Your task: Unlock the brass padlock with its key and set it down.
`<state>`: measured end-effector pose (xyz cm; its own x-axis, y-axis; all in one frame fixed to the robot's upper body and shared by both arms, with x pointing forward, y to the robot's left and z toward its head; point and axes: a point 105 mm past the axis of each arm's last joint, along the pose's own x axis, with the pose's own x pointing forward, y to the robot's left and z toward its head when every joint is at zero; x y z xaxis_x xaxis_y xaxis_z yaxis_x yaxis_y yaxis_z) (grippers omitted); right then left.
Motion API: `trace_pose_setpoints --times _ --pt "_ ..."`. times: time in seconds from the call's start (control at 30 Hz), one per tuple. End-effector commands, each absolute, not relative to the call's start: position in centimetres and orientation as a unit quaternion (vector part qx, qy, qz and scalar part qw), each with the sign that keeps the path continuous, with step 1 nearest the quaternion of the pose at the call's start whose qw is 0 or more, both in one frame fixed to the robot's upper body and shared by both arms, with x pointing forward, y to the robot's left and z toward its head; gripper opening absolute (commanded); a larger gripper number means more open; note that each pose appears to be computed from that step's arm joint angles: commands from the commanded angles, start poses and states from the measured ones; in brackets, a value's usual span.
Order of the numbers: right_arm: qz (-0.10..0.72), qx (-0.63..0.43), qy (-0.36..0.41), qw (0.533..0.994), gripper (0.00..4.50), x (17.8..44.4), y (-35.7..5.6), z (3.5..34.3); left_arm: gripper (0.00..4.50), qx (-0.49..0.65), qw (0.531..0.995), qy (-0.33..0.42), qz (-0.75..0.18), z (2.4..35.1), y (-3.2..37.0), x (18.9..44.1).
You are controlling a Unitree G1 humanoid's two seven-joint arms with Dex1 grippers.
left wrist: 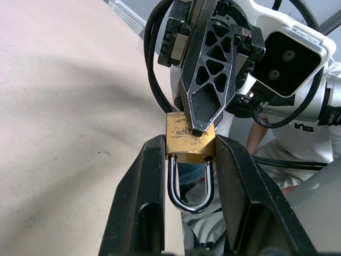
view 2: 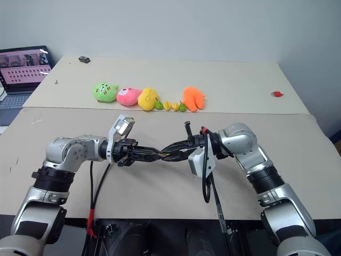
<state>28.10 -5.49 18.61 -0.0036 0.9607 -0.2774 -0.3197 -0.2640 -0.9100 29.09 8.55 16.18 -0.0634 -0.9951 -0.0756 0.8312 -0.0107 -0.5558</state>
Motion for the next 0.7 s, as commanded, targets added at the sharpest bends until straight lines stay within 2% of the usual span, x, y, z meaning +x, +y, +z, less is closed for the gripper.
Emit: trace_pose_setpoints --times 0.03,0.5,0.57,0.63,0.7 --pt "0.616 -0.486 -0.366 0.501 0.12 27.7 -5.0 20.0 0.85 -0.173 0.652 0.221 -0.705 17.0 8.0 28.8" --pt "0.611 -0.488 -0.351 0.516 0.12 27.7 -5.5 18.7 0.85 -0.160 0.671 0.215 -0.692 16.4 8.1 29.1" --pt "0.606 -0.490 -0.347 0.521 0.12 27.9 -5.5 18.6 1.85 -0.171 0.675 0.206 -0.687 16.8 7.8 29.5" --pt "0.604 -0.491 -0.344 0.525 0.12 28.0 -5.5 18.5 2.51 -0.197 0.680 0.201 -0.677 17.4 7.7 30.3" --pt "0.605 -0.492 -0.341 0.525 0.12 28.0 -5.5 18.4 3.38 -0.194 0.688 0.197 -0.671 17.5 7.6 30.6"
